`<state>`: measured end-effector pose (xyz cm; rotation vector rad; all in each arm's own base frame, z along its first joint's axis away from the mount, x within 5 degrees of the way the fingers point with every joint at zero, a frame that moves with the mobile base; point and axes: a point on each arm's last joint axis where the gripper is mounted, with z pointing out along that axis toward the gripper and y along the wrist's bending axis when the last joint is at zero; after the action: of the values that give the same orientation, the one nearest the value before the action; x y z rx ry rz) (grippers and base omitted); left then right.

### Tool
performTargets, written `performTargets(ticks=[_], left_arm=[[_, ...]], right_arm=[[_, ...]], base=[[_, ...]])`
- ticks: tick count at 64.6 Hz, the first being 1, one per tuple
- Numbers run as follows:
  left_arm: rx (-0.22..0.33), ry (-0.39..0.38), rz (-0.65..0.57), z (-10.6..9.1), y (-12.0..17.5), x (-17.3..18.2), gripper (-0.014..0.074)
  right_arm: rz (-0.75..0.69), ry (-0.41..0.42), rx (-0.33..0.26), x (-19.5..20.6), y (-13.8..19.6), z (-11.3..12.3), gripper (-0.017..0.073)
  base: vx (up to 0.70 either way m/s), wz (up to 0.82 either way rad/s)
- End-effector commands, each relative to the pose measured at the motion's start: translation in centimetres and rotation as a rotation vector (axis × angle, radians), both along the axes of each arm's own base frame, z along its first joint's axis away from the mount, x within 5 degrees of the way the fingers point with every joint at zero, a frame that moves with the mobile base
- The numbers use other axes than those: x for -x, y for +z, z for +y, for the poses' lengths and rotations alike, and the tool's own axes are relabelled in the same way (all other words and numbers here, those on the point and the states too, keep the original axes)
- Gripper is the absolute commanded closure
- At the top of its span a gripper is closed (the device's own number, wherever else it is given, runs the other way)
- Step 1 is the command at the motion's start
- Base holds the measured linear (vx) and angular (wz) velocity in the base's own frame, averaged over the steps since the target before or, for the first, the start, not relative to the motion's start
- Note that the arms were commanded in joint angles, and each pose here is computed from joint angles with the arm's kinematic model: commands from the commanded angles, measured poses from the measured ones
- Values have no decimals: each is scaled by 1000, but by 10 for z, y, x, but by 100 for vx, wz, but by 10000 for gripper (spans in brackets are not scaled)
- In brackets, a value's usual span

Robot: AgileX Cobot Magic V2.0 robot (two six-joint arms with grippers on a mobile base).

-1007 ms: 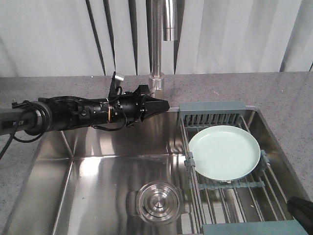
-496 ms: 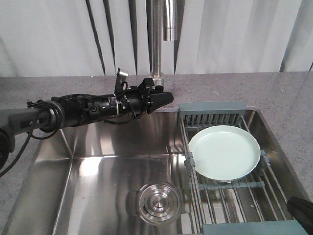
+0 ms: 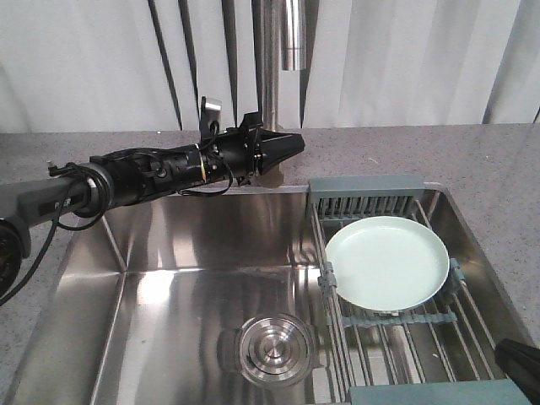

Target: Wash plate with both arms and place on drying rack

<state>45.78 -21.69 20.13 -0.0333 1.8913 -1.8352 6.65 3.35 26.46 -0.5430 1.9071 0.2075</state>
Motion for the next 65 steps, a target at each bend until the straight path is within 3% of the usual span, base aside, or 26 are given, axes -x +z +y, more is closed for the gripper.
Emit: performTargets(ticks=[1,9,20,26,39,43,53,65], left_arm=[[158,-93,-118,1,53,11,599],[158,-208,-177,0,64,25,599],[18,-332,-263,-1,76,43,599],[-28,-413,-314,1,87,56,599],[-269,-530,-447,9,111,82,599],[-335,-548,-490,13,121,89,599],[-342,-505,-517,33,145,109,599],[-358,-446,-459,67,149,142,599]], right_arm=[[-77,-21,-28,-3,14,-1,567],[-77,-21,-28,-3,14,-1,567],[-73,-19,-25,-3,13,-1,567],[-59,-12,-21,-2,12,0,567],[-37,-3,-14,-1,10,0,565],[-38,-3,-14,-1,10,0,564],[-38,-3,-14,-1,10,0,564],[-67,-16,-22,-3,13,-1,564]], base=[[0,0],[0,0],[0,0],[0,0],[0,0],[0,0],[0,0],[0,0]])
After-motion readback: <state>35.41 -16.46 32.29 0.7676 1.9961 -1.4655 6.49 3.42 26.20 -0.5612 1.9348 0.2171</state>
